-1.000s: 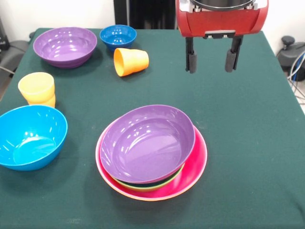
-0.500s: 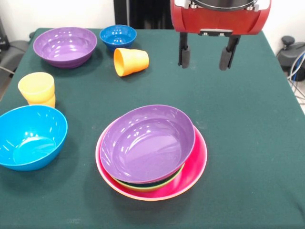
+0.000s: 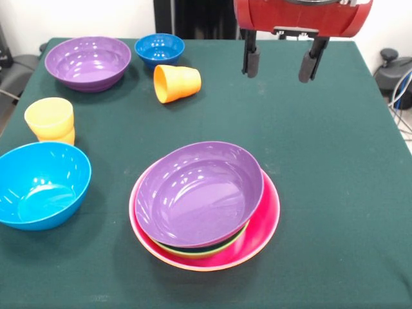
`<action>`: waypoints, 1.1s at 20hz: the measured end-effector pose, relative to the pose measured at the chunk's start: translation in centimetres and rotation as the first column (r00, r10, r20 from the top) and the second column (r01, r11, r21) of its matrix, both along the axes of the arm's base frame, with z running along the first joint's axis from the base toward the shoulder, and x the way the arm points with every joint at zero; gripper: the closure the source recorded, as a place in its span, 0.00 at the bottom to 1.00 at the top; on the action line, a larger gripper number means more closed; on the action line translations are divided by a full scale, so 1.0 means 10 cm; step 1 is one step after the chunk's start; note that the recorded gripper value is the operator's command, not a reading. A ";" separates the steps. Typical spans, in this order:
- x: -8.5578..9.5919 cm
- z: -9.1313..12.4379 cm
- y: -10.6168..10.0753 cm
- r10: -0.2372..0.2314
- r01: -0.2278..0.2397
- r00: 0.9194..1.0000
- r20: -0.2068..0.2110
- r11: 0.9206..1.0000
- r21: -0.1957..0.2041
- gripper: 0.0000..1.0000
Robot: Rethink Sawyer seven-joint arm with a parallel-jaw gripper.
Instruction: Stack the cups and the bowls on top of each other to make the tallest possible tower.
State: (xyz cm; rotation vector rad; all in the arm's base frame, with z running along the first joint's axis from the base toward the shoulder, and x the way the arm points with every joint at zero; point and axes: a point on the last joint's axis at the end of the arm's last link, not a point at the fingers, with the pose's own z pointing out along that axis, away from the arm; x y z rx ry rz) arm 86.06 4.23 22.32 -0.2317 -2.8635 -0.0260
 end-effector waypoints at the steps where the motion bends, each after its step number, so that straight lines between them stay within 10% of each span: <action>1: 0.00 0.00 0.01 0.001 -0.001 1.000 0.001 1.000 0.004 0.00; 22: 0.00 -0.14 0.11 0.007 -0.006 1.000 -0.013 0.999 0.054 0.00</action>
